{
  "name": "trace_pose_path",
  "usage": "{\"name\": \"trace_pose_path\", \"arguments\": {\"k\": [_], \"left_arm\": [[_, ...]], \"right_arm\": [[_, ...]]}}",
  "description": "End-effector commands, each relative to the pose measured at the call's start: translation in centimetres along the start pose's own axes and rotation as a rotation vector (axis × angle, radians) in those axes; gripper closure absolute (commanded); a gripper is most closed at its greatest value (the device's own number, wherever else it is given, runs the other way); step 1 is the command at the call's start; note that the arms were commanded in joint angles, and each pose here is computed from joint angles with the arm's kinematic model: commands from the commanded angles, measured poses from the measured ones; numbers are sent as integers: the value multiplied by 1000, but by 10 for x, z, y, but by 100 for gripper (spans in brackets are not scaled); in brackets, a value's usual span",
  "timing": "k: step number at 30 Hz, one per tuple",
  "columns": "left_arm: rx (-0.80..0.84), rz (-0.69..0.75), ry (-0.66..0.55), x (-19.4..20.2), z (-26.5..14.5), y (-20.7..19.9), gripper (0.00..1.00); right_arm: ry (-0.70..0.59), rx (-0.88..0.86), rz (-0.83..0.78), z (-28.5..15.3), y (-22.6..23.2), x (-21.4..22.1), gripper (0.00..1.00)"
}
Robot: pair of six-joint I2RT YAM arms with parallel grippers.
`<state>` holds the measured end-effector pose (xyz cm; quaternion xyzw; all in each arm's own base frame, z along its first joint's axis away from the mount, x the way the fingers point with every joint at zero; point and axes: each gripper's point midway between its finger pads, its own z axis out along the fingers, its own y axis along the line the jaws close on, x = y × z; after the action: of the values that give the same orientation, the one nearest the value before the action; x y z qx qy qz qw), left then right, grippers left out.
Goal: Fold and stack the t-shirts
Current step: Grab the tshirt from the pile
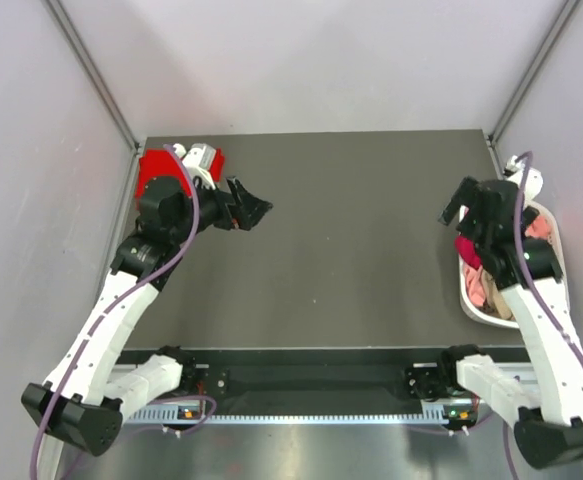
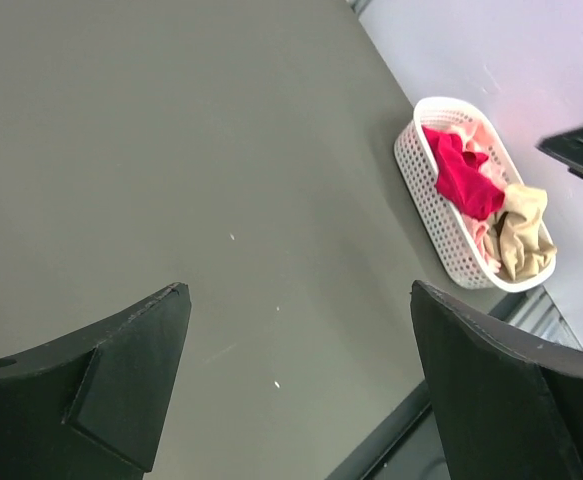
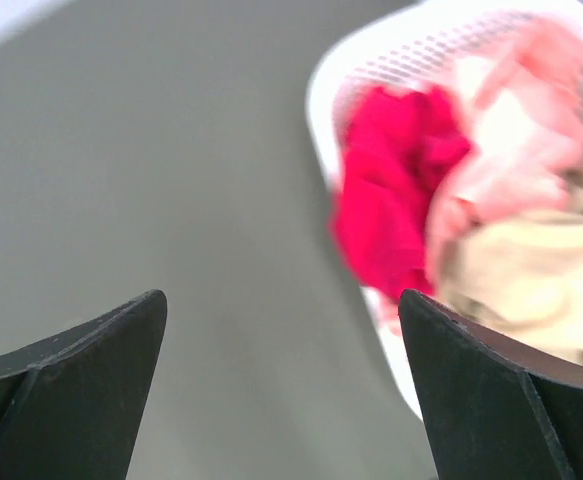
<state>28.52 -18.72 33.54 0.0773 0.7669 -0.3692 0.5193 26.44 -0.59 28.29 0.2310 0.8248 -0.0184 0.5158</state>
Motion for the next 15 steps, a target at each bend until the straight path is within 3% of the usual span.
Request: {"name": "trace_pose_path", "arguments": {"k": [1,6,11,15], "left_arm": [[44,-13,29,11,5,-2,5],[64,-40,70,25,14,2,7],[83,-49,85,31,19,2,8],[113,-70,97,36,24,0,9]], "right_arm": [[25,289,-4,15,-49,1,0],[112,473,111,35,-108,17,0],[97,688,302,30,-172,29,5],[128,771,459,40,-193,44,7]]}}
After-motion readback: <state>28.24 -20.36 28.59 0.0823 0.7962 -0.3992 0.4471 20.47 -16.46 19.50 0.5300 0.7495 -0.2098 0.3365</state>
